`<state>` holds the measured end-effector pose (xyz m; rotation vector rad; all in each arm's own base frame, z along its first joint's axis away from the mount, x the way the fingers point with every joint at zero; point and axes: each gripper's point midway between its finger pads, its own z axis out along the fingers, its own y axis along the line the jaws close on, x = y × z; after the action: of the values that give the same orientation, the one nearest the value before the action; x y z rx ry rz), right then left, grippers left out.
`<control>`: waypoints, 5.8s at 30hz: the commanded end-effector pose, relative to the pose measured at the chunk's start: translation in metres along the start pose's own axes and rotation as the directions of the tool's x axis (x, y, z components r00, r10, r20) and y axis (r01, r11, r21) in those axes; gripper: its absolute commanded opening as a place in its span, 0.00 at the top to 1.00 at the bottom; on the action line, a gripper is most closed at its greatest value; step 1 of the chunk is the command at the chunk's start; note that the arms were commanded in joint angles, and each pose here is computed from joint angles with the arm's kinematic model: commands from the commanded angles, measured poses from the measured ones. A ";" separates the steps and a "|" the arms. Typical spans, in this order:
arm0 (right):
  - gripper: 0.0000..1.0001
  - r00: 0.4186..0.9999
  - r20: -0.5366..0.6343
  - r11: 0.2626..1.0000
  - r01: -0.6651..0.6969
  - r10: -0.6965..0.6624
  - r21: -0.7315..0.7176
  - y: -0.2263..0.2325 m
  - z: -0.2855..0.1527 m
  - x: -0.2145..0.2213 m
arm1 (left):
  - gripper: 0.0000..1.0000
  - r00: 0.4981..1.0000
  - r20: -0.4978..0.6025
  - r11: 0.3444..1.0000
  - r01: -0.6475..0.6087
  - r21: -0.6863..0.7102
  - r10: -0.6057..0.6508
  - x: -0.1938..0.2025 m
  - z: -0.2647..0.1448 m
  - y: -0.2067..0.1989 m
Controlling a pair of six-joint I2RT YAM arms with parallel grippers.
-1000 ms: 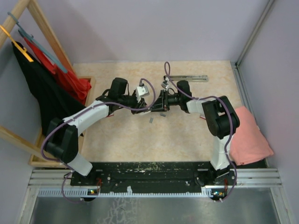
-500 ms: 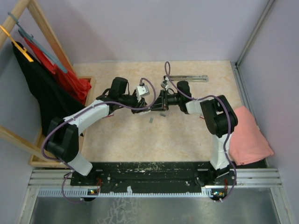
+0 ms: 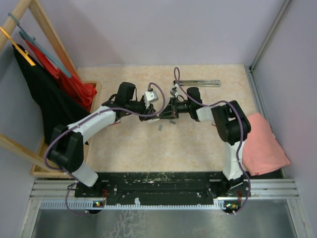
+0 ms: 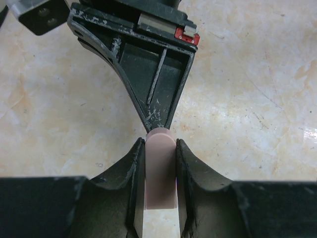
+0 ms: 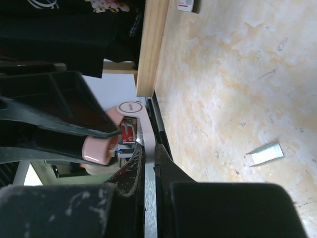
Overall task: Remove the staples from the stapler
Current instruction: Unload the staple at the center of the board.
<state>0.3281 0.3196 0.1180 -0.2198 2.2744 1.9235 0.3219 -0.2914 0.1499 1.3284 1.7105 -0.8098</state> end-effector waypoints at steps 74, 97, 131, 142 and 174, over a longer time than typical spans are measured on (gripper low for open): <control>1.00 0.924 0.266 0.957 0.237 -0.275 0.167 0.019 -0.082 -0.081 | 0.00 0.954 0.096 0.959 0.284 -0.003 -0.283 -0.074 -0.032 0.049; 1.00 0.879 0.191 0.899 0.424 -0.437 0.110 0.056 -0.064 -0.064 | 0.18 0.852 -0.056 0.828 0.519 0.211 -0.520 -0.038 0.017 0.043; 1.00 0.850 0.196 0.872 0.482 -0.489 0.085 0.074 -0.065 -0.059 | 0.89 0.813 -0.099 0.757 0.573 0.313 -0.574 -0.027 0.027 0.030; 0.66 0.842 0.212 0.866 0.463 -0.496 0.188 0.056 -0.071 -0.072 | 1.00 0.845 -0.061 0.831 0.534 0.158 -0.531 -0.024 0.025 0.053; 0.52 0.825 0.252 0.808 0.350 -0.506 0.474 0.009 -0.106 -0.102 | 1.00 0.905 -0.410 0.573 -0.396 -0.717 0.113 0.056 0.025 0.127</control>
<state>0.4087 0.2219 0.1235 -0.2273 2.1937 1.1636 0.4163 -0.2690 0.0608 1.1526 1.8625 0.1750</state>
